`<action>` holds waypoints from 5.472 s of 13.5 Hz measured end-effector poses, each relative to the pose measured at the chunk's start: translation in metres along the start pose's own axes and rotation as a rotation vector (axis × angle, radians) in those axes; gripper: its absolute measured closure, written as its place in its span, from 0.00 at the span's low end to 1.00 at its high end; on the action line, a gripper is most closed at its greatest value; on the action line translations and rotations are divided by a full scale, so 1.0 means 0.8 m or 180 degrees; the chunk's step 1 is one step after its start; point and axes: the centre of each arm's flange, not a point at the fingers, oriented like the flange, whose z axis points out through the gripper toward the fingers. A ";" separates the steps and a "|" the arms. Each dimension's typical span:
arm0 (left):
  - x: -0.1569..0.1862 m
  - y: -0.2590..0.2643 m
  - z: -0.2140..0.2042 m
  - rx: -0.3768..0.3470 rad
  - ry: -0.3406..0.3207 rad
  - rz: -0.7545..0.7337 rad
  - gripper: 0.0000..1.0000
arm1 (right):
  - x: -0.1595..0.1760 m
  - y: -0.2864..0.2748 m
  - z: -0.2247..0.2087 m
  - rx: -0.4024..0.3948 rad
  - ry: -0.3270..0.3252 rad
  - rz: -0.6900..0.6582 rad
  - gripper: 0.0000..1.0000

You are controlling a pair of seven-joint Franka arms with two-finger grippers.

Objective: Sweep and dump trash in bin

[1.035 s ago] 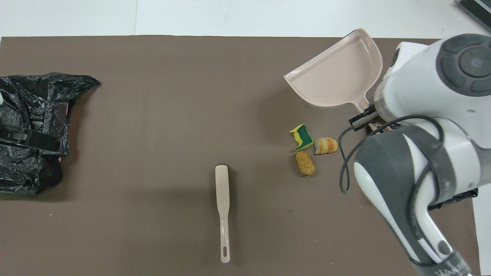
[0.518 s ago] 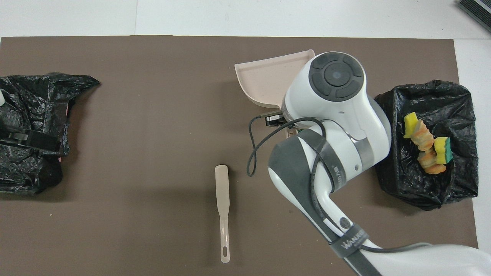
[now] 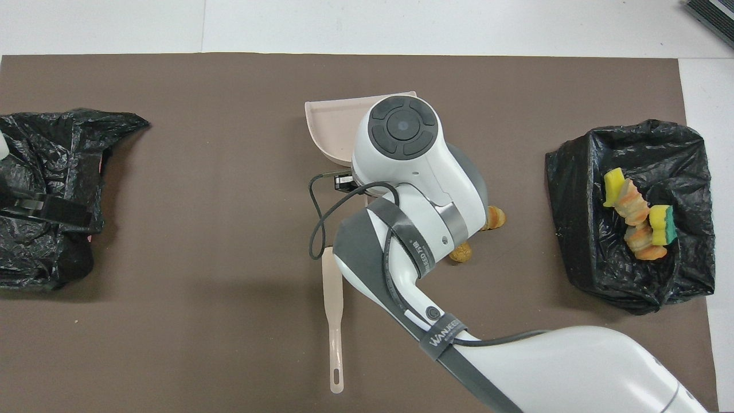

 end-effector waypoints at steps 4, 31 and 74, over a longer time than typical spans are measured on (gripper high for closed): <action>0.000 0.000 0.001 -0.0001 -0.0006 0.0001 0.00 | -0.008 -0.035 0.036 0.0059 0.0003 0.0028 0.67; 0.103 0.171 0.117 -0.0066 0.0343 -0.0347 0.00 | -0.021 0.032 -0.088 0.0200 -0.0049 0.0389 0.10; 0.190 0.416 0.309 0.0108 0.0177 -0.0487 0.69 | -0.325 -0.027 0.025 0.0037 -0.0305 0.0573 0.73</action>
